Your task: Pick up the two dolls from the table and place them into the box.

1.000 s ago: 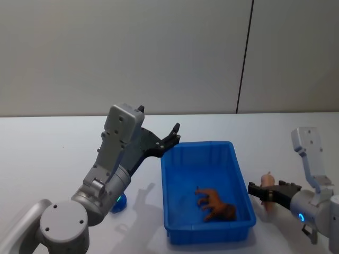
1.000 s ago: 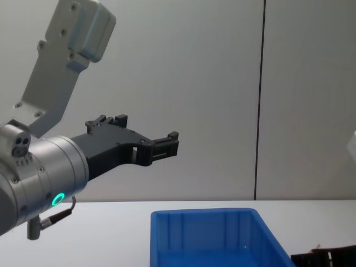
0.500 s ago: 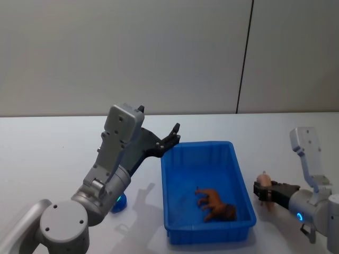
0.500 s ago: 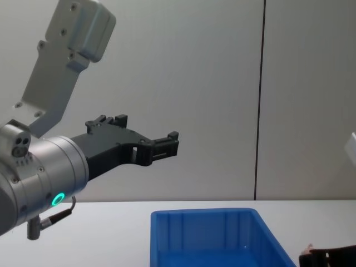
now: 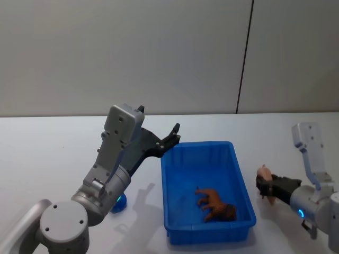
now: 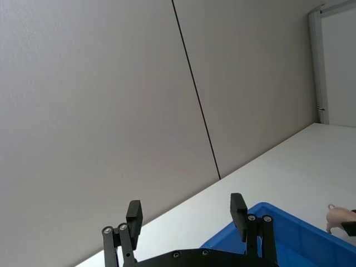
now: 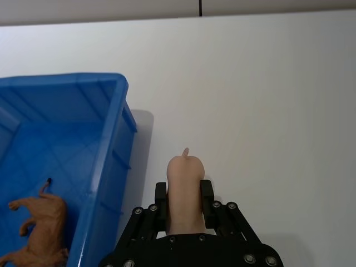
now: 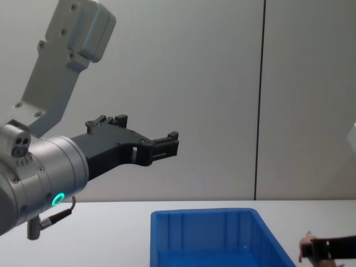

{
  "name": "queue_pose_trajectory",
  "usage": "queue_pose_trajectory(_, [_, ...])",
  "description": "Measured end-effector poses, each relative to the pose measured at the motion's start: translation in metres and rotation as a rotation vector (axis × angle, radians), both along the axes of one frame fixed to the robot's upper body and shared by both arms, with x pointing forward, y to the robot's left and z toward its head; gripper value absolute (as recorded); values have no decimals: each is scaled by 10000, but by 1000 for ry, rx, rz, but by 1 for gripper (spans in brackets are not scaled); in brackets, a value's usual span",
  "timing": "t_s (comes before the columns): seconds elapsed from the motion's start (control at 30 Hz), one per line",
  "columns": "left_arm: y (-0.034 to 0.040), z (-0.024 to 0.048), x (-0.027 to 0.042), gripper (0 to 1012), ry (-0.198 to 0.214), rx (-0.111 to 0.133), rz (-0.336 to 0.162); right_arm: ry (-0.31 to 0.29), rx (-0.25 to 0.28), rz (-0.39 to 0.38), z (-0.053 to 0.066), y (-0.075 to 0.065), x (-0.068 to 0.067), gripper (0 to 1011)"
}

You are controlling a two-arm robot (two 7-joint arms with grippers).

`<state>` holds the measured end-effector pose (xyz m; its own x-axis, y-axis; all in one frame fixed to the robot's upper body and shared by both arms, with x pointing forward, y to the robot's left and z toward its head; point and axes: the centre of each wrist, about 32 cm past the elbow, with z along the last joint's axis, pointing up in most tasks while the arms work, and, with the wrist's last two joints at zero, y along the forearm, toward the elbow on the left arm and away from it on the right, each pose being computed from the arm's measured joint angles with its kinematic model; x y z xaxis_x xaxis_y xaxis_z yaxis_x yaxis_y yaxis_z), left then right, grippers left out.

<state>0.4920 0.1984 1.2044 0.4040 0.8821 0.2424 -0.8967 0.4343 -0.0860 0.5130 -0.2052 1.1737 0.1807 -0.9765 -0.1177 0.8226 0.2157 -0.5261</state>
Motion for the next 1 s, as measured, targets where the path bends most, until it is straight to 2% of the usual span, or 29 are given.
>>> queue_pose_trajectory(0.23, [0,0,0,1001,0,0,0,-72,-13,3,75,-15,-12,343])
queue_pose_trajectory(0.57, [0,0,0,1001,0,0,0,-203,-14,46,254,-11,-18,343])
queue_pose_trajectory(0.8, [0,0,0,1001,0,0,0,-289,11,122,408,17,-6,343])
queue_pose_trajectory(1.0, [0,0,0,1001,0,0,0,-320,43,199,501,48,12,343])
